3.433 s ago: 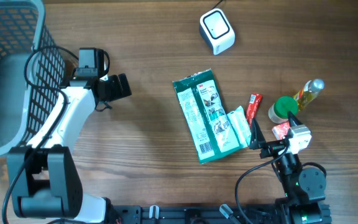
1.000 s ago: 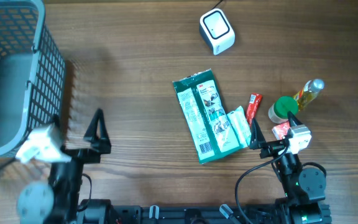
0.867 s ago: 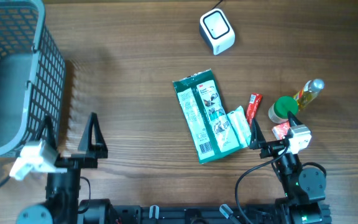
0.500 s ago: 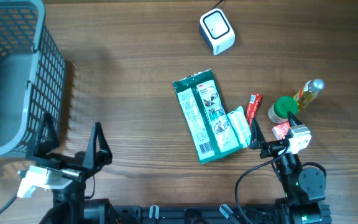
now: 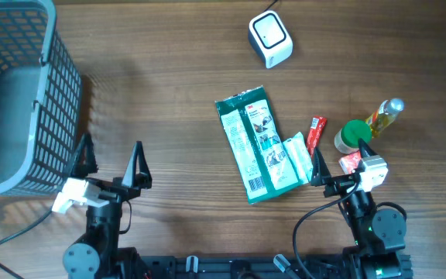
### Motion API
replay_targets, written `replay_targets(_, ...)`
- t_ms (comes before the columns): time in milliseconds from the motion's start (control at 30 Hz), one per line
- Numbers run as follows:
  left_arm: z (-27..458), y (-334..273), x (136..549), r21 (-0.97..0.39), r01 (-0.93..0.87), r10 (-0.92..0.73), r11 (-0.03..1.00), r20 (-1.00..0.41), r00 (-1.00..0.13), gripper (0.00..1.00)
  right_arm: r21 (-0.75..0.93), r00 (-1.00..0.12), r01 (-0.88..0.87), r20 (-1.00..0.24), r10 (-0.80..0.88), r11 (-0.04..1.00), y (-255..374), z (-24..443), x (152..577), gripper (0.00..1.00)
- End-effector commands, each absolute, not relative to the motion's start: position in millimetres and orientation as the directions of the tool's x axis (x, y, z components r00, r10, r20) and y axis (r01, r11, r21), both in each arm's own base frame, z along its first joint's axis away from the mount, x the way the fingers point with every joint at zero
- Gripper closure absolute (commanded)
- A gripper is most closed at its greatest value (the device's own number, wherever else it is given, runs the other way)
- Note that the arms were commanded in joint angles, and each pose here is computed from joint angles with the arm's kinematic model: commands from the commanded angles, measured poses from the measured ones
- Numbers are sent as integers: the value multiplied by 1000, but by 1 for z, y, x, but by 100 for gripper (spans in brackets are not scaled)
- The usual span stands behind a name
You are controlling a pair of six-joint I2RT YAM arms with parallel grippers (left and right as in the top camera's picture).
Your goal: Scan the item barcode
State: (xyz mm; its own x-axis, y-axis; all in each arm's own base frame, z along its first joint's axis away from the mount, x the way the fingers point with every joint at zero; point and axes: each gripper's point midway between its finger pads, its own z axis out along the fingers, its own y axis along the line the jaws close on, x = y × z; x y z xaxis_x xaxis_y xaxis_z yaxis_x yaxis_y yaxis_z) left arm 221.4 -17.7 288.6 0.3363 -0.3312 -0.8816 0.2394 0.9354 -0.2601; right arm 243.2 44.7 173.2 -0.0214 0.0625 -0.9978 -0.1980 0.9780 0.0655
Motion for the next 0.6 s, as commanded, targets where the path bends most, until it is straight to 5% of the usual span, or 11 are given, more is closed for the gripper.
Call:
replay_targets(0,268,-17,228,-276,232,-339,933,-891,303,0,53,-9,-209,-999,52,976,46,175,242,0)
replay_targets(567,159,-6,246,-358,33,-354,933,-931,-83,0,53,-9,-209,-999,52,976,46,175,242,0)
